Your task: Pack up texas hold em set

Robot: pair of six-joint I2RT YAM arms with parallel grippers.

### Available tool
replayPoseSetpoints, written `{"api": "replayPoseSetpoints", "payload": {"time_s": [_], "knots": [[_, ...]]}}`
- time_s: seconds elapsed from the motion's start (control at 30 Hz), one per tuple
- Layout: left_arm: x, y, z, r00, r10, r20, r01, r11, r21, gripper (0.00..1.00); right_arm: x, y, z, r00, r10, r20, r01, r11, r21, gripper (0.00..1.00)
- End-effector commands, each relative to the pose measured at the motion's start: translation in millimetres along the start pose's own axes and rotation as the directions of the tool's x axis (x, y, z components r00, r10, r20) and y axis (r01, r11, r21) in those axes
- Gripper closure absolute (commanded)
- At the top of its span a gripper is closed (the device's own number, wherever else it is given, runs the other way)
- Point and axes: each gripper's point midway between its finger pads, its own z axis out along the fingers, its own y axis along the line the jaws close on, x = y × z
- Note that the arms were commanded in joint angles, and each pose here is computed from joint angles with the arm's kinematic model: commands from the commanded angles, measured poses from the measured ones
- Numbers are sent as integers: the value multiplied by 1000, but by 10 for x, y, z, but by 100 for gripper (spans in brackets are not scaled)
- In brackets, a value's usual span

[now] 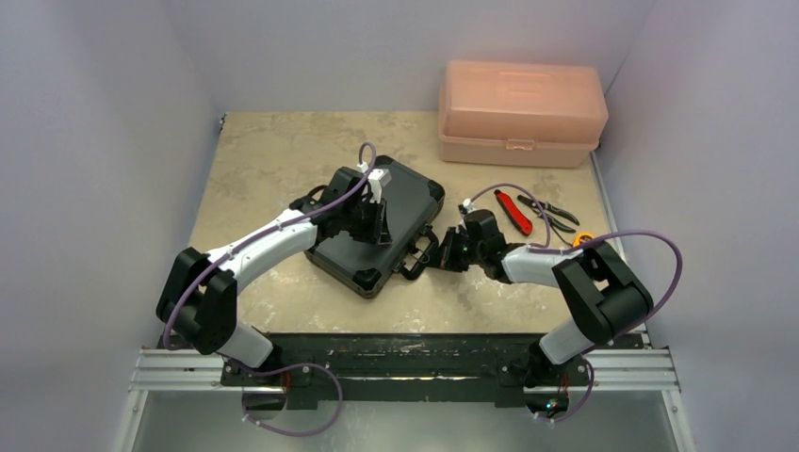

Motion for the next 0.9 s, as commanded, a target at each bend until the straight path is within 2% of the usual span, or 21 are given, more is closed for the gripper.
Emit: {"api": "replayPoseSetpoints", "payload": {"time_s": [0.0, 0.87], "knots": [[620, 295, 28, 978, -55, -202, 33, 993, -115, 81, -260, 366, -47, 998, -32, 60, 38, 995, -93, 100], [666, 312, 15, 977, -57, -203, 34, 993, -117, 82, -420, 709, 93, 996, -56, 66, 65, 989, -136, 100]]}}
